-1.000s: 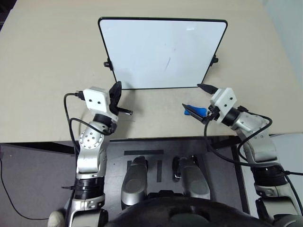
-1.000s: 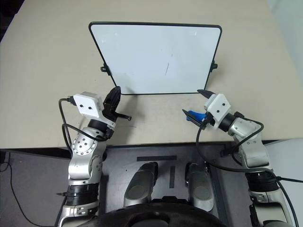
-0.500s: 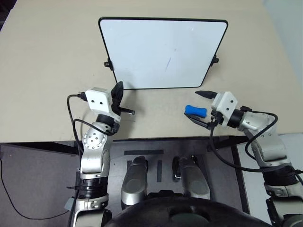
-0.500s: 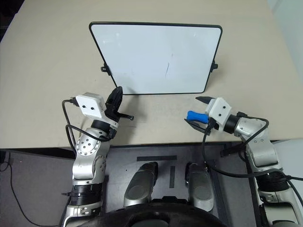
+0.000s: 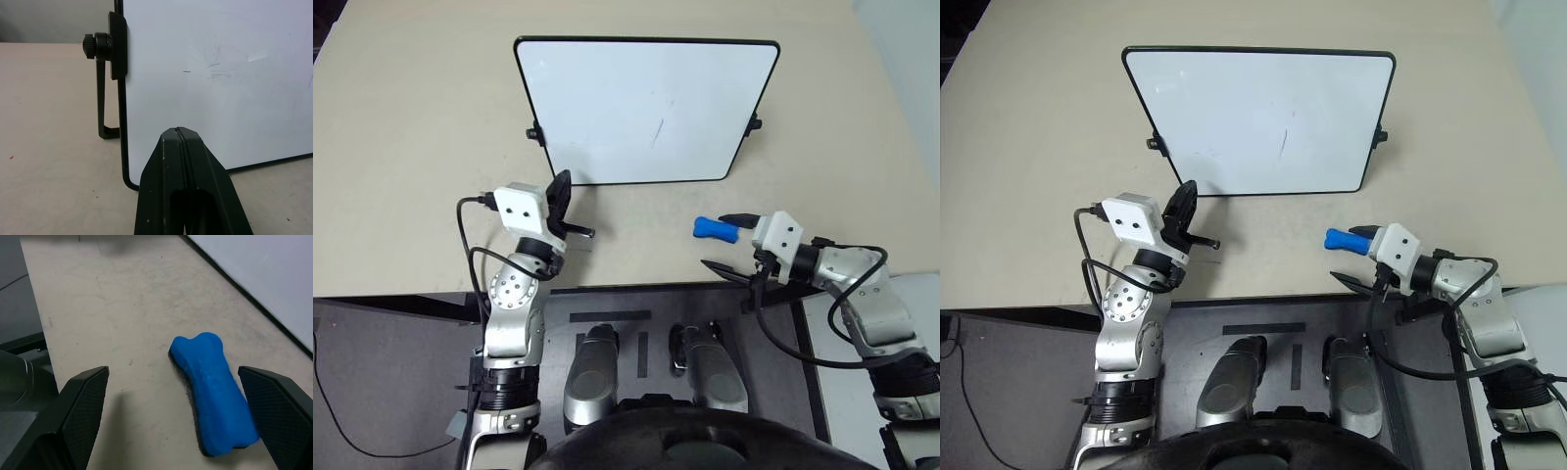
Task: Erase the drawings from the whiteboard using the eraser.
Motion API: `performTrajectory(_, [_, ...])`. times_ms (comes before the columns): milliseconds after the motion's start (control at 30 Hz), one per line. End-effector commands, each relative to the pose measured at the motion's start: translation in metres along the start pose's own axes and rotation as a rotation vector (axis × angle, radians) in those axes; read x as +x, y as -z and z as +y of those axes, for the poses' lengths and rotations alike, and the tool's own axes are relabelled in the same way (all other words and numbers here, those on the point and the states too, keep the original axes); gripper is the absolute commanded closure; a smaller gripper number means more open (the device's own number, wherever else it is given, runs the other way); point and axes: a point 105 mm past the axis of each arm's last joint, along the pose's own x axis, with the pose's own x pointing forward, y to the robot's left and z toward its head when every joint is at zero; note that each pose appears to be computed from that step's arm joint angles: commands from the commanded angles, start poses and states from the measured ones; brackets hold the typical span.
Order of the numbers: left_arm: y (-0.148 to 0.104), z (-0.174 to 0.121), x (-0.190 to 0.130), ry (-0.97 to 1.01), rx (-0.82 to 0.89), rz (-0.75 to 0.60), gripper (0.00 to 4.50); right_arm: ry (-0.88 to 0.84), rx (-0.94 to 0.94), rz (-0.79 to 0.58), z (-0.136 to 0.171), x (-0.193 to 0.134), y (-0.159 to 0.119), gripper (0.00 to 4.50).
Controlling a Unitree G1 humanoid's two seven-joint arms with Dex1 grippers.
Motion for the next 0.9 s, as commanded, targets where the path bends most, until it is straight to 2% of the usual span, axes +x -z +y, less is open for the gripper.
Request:
performTrajectory(33, [-0.011,-0.003,0.004,0.009,0.008,-0.054,4.5,0.001,-0.012,0.002,-0.004,0.004,0.0,0.03])
performTrajectory(167, [-0.01,-0.003,0.005,0.008,0.006,-0.06,4.5,0.015,-0.01,0.011,-0.009,0.008,0.005,0.03])
performTrajectory(267, [-0.011,-0.003,0.006,0.007,0.006,-0.063,4.5,0.025,-0.011,0.011,-0.012,0.01,0.006,0.62])
performTrajectory(567, [-0.011,-0.001,0.007,0.001,0.011,-0.069,4.5,0.05,-0.025,0.0,-0.017,0.011,0.006,3.73])
performTrajectory(633, [-0.012,-0.001,0.008,0.002,0.012,-0.07,4.5,0.055,-0.035,-0.003,-0.018,0.011,0.005,4.29])
performTrajectory(733, [-0.012,-0.001,0.008,0.004,0.013,-0.07,4.5,0.067,-0.07,-0.012,-0.02,0.011,0.0,4.42])
performTrajectory(900, [-0.012,-0.001,0.009,0.004,0.015,-0.068,4.5,0.079,-0.195,-0.111,-0.027,0.02,-0.037,4.42])
